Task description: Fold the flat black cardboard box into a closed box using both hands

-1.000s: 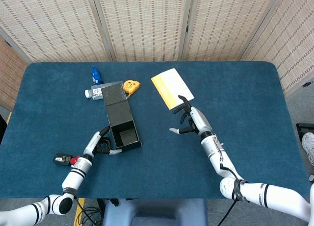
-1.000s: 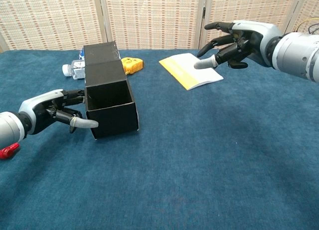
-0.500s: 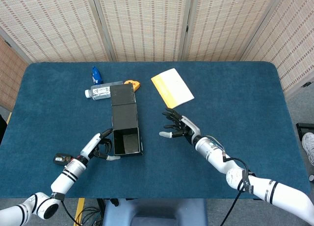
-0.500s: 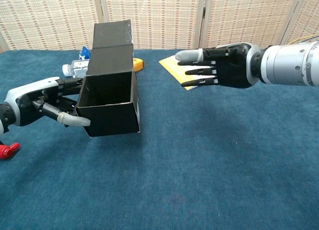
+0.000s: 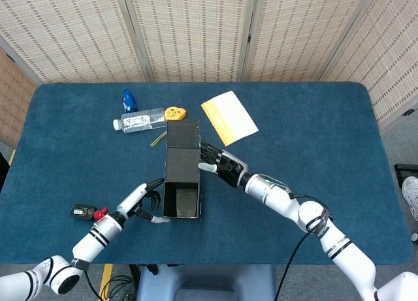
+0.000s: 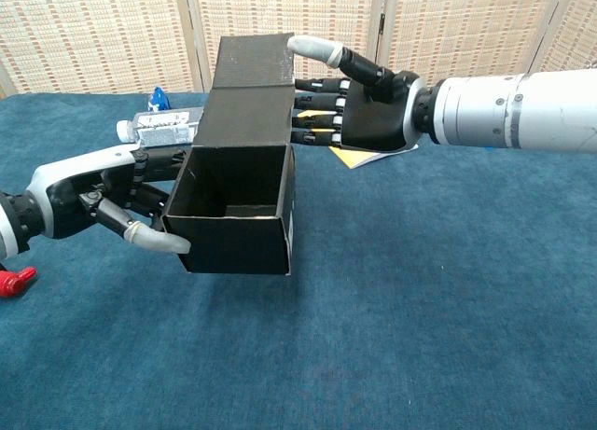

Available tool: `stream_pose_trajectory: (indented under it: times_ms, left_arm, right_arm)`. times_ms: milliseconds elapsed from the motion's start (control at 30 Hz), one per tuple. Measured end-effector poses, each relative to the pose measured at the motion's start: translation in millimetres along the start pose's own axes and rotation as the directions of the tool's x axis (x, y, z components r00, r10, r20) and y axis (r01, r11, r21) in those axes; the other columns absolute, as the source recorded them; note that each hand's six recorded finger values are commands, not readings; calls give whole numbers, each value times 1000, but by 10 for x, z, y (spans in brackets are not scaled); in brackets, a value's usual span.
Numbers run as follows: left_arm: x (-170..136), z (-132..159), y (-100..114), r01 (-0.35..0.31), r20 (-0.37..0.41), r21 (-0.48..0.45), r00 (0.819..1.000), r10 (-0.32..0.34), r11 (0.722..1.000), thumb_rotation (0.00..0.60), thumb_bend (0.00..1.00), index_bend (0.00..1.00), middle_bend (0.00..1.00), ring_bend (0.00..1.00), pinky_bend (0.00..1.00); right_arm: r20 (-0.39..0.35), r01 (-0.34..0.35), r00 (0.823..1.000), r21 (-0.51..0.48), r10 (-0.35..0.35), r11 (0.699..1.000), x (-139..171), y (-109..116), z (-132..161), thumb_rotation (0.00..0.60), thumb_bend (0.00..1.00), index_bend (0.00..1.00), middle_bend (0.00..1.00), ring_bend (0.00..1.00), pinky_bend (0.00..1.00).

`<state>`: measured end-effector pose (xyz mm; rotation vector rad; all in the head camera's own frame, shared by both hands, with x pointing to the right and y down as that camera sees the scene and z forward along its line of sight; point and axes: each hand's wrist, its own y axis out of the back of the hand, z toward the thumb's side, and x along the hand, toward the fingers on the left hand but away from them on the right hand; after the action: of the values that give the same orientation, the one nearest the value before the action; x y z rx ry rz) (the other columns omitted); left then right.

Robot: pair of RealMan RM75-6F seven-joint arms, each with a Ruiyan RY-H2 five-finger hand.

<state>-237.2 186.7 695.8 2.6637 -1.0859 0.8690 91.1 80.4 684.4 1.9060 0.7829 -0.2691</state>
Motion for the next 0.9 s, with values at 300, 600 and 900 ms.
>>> stream_pose_trajectory:
  times_ms: [300,600,900]
  left_arm:
    - [55,-49,71,-13,-53,-24,999,12,1000,600,109,347,419,645,668]
    - [96,-13,190,-23,-87,-50,996,19,998,600,109,334,419,642,668]
    - [136,19,206,-24,-97,-8,995,24,1000,600,109,326,419,639,668]
  right_arm:
    - [2,-168,986,103,169,980,-99,-241,-19,600,0,0,0,0,126]
    - [94,-314,949,337,300,888,108,-460,59,600,0,0,8,0,115]
    - [133,-267,964,527,232,807,142,-504,161,600,0,0,66,1,115]
